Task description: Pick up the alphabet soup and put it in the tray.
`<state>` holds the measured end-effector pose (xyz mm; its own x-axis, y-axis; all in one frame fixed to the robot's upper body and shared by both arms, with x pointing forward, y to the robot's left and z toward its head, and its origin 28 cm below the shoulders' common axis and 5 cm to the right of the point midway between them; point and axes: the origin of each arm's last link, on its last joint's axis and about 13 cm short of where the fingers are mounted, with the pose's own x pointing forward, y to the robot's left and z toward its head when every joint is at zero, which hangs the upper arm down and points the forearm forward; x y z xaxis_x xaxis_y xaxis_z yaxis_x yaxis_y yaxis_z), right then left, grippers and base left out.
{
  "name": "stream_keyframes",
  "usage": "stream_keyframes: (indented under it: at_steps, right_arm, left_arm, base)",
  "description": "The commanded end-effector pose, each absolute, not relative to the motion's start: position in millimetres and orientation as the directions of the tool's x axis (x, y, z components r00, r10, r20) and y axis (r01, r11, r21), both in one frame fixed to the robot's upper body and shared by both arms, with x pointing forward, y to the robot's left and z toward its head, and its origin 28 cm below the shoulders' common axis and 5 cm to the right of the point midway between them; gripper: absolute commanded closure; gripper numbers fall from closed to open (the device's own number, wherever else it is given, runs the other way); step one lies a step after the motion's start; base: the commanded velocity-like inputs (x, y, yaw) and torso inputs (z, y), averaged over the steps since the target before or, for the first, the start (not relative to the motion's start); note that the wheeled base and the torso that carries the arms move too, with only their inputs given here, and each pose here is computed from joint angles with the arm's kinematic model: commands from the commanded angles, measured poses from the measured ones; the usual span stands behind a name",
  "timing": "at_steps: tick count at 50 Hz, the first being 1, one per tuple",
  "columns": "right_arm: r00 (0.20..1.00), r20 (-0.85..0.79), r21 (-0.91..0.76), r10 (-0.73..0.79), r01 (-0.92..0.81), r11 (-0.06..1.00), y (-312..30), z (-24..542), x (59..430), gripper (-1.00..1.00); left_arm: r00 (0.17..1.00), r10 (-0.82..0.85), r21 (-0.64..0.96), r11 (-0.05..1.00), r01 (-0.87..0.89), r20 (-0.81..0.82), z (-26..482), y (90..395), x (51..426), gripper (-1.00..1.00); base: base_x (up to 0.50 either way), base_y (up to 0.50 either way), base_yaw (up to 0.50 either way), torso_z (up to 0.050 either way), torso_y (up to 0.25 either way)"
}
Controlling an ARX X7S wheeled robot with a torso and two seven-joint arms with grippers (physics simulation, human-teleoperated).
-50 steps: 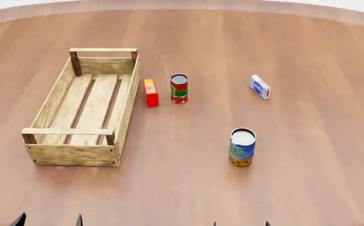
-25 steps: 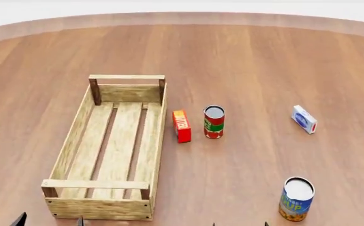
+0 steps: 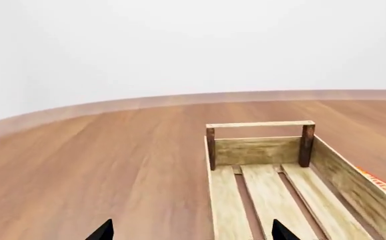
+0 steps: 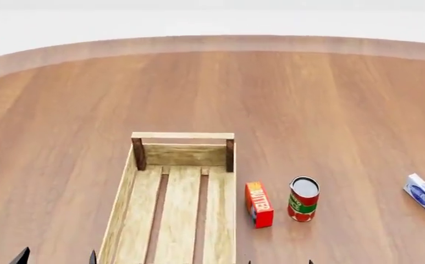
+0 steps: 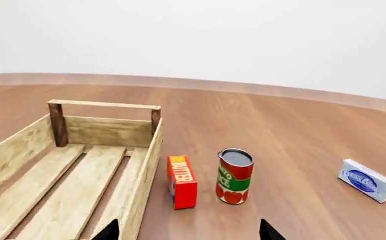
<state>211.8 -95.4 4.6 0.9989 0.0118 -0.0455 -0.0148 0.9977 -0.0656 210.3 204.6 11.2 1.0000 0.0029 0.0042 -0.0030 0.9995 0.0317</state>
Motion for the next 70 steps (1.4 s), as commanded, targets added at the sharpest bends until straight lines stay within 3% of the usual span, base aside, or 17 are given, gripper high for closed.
stream_keyframes:
  at_steps: [1,22,33,46,58,60,70]
  right_arm:
    - [0.999,-0.052,-0.074,0.011,-0.014,0.997,-95.6,3.2,212.4,-1.00]
    - [0.998,-0.061,-0.051,-0.004,0.000,0.999,-96.7,2.4,212.7,-1.00]
    - [0.967,-0.246,-0.001,0.062,-0.064,0.998,-103.5,22.8,200.7,-1.00]
    - [0.926,-0.351,-0.024,0.142,-0.160,0.987,-132.3,77.0,179.4,-1.00]
    - [0.900,-0.417,-0.022,0.124,-0.146,0.989,-157.8,101.2,160.0,-1.00]
    - [0.894,-0.447,-0.068,-0.021,-0.010,0.998,-201.6,108.7,123.4,-1.00]
    - [0.892,-0.450,-0.062,-0.044,0.017,0.998,-206.1,103.6,114.5,-1.00]
  left_arm:
    - [1.000,0.004,0.032,0.999,-0.004,0.003,11.0,204.4,210.0,-1.00]
    - [1.000,0.006,0.030,1.000,-0.006,0.006,11.0,204.6,209.8,-1.00]
    - [1.000,0.006,0.025,1.000,-0.006,0.000,10.8,205.3,209.9,-1.00]
    - [1.000,0.007,0.044,0.999,-0.007,0.007,9.8,205.0,209.1,-1.00]
    - [1.000,0.002,0.036,0.999,-0.002,0.017,10.5,204.6,207.7,-1.00]
    - [0.999,0.011,0.021,1.000,-0.011,0.031,12.6,205.7,207.6,-1.00]
    - [0.999,0.013,0.021,1.000,-0.014,0.032,12.5,205.6,207.8,-1.00]
  base:
    - [0.50,0.30,0.00,0.000,0.000]
    - [0.43,0.18,0.00,0.000,0.001]
    - [0.00,0.00,0.00,0.000,0.000]
    - [0.00,0.00,0.00,0.000,0.000]
    - [0.00,0.00,0.00,0.000,0.000]
    - [0.00,0.00,0.00,0.000,0.000]
    - [0.00,0.00,0.00,0.000,0.000]
